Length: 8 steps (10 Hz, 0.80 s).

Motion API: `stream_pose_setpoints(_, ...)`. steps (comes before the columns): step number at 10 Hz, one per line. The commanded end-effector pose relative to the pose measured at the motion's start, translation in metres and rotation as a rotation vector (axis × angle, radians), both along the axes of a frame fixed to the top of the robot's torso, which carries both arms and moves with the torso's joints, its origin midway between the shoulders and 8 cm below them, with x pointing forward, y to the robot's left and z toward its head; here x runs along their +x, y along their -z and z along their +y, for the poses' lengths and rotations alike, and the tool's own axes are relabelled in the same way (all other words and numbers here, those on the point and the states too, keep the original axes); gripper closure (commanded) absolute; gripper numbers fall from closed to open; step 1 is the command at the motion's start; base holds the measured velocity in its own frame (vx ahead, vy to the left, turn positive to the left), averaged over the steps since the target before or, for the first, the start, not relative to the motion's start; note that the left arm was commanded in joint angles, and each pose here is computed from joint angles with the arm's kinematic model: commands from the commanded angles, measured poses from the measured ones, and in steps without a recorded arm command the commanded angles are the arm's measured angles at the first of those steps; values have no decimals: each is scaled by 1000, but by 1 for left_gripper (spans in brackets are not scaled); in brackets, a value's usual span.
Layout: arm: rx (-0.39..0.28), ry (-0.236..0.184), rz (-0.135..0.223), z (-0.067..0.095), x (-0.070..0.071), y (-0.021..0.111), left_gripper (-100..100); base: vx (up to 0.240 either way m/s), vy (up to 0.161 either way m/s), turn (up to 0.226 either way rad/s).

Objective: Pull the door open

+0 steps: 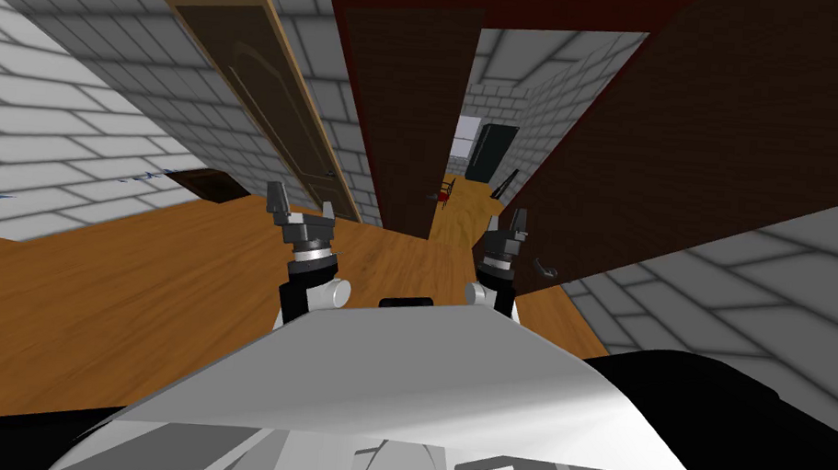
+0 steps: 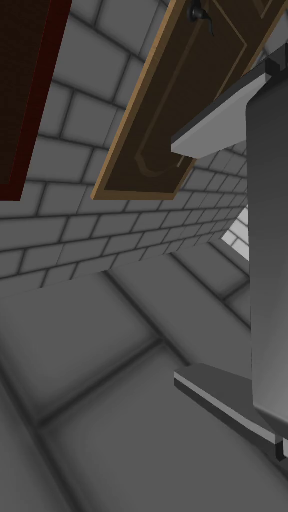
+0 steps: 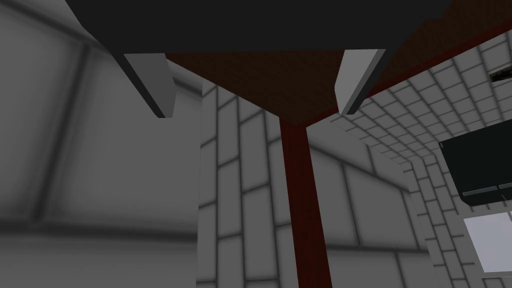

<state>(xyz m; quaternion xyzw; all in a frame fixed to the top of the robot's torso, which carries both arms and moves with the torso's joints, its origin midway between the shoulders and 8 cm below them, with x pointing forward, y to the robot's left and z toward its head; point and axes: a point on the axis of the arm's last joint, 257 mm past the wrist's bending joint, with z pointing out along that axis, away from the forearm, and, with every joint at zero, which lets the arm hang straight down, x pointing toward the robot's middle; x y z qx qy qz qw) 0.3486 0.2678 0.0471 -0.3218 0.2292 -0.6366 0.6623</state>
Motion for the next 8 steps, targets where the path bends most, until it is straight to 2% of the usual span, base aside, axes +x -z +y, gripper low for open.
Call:
stream_pose_setpoints(1,5,10,14,-2,6,9,-100,56,-28,-36)
stream_pose_setpoints(8,21,46,73,-7,30,46,-100,97,-49,-30)
